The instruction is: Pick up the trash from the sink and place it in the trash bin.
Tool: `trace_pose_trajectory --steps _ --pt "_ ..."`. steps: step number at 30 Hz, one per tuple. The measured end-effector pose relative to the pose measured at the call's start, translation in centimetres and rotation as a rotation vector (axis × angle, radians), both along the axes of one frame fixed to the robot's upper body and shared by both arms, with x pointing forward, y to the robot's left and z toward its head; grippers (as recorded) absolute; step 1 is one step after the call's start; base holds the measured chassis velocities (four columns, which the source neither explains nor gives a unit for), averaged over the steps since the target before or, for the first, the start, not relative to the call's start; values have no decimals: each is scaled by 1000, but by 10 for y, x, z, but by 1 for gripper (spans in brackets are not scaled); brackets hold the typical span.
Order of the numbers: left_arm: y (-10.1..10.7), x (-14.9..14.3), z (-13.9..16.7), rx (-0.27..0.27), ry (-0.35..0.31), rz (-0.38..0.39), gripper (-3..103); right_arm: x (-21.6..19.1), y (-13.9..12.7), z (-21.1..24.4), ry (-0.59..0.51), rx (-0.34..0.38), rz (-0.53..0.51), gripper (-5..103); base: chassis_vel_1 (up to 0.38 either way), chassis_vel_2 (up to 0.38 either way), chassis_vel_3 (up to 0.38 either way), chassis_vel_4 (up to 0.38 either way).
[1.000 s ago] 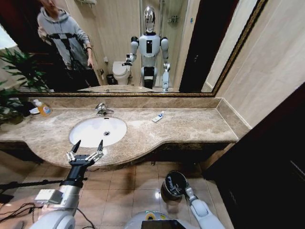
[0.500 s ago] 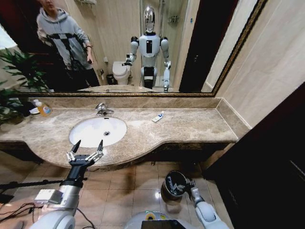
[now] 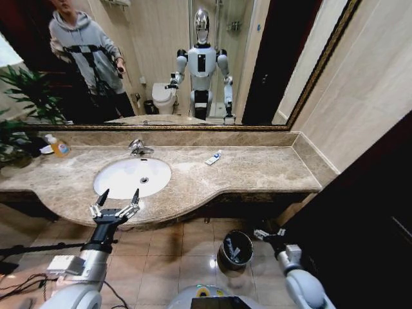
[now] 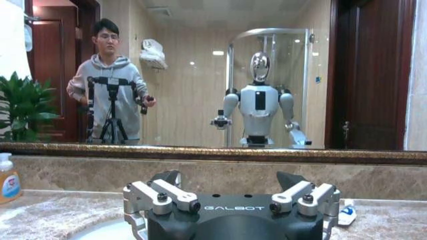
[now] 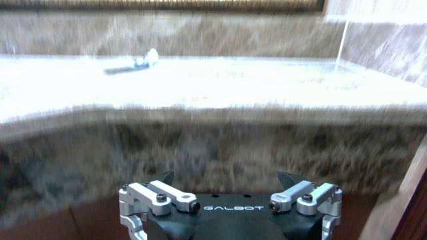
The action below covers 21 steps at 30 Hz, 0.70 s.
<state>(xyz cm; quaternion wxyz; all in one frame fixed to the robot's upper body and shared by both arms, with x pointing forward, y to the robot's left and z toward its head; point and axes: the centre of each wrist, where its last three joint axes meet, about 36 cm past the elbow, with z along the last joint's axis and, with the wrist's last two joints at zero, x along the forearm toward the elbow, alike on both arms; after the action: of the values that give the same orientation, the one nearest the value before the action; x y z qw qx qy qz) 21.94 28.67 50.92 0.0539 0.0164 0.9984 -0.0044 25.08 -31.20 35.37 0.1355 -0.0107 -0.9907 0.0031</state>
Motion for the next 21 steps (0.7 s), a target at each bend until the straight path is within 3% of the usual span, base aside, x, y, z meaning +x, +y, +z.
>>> trace_pose_trajectory --steps 10,17,21 --pt "0 0 0 0 0 0 100 -5 4 73 -138 7 -59 100 0 0 0 0" --pt "0 0 0 0 0 0 100 20 42 137 -292 67 85 100 0 0 0 0" --pt "0 0 0 0 0 0 100 33 54 146 -309 80 139 100 0 0 0 0"
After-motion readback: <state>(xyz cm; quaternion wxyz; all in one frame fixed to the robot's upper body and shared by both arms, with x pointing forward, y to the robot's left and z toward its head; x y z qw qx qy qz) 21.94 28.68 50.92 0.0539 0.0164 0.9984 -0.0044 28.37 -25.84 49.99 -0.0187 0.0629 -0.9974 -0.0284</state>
